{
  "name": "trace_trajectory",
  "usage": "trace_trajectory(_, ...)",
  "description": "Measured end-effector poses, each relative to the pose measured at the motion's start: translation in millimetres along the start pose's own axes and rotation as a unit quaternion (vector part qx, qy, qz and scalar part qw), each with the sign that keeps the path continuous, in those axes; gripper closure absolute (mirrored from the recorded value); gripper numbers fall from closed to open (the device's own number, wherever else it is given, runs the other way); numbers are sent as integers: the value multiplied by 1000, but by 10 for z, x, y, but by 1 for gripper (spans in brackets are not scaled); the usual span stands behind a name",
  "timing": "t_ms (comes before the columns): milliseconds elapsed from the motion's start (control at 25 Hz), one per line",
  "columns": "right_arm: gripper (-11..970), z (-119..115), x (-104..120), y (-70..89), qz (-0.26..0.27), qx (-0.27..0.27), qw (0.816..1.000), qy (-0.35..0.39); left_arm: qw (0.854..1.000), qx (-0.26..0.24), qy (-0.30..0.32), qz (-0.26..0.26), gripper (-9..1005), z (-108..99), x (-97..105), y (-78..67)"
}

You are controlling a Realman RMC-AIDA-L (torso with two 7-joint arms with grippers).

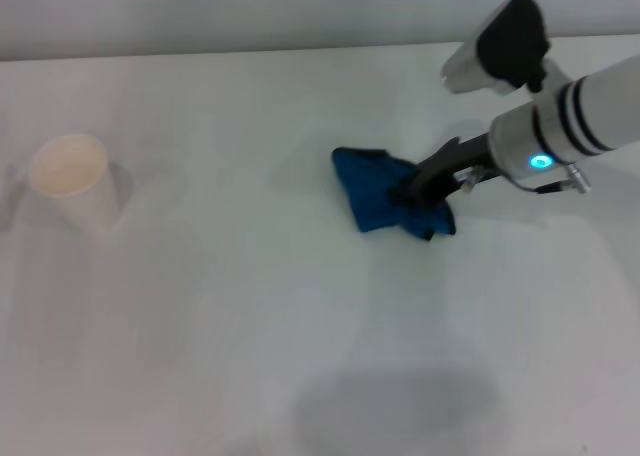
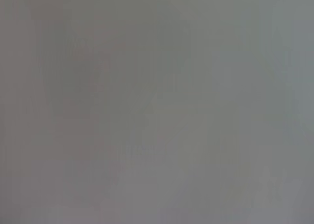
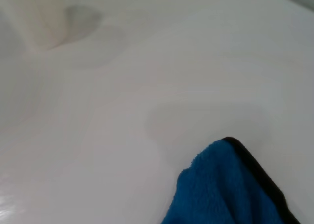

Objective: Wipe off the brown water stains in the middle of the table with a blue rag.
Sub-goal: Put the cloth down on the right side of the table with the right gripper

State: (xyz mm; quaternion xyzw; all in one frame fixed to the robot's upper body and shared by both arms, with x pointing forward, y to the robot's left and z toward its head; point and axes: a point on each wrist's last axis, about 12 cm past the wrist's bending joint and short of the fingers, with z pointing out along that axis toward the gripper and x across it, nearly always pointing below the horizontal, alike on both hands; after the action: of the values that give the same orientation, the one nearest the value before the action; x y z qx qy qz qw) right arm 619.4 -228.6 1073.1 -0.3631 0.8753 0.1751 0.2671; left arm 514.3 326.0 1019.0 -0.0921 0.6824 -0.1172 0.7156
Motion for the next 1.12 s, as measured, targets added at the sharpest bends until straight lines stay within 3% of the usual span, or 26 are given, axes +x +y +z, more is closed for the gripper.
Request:
trace_trajectory(320,821,-155,128,-220,37,35,999,-13,1000,-2,1,0,101,-16,6,8)
trace_trajectory(560,801,-202,82,-294,-15,62,998,17,1000,-2,1,1,101,-15,2,14)
trace_trajectory(880,773,-82,-113,-82,-121,56,991,16,1000,-5,2,6,101,-30,-3,44)
trace_trajectory(1120,753,-6,-211,13,-144,47,988,25,1000,-7,4,5,101,-45,8,47)
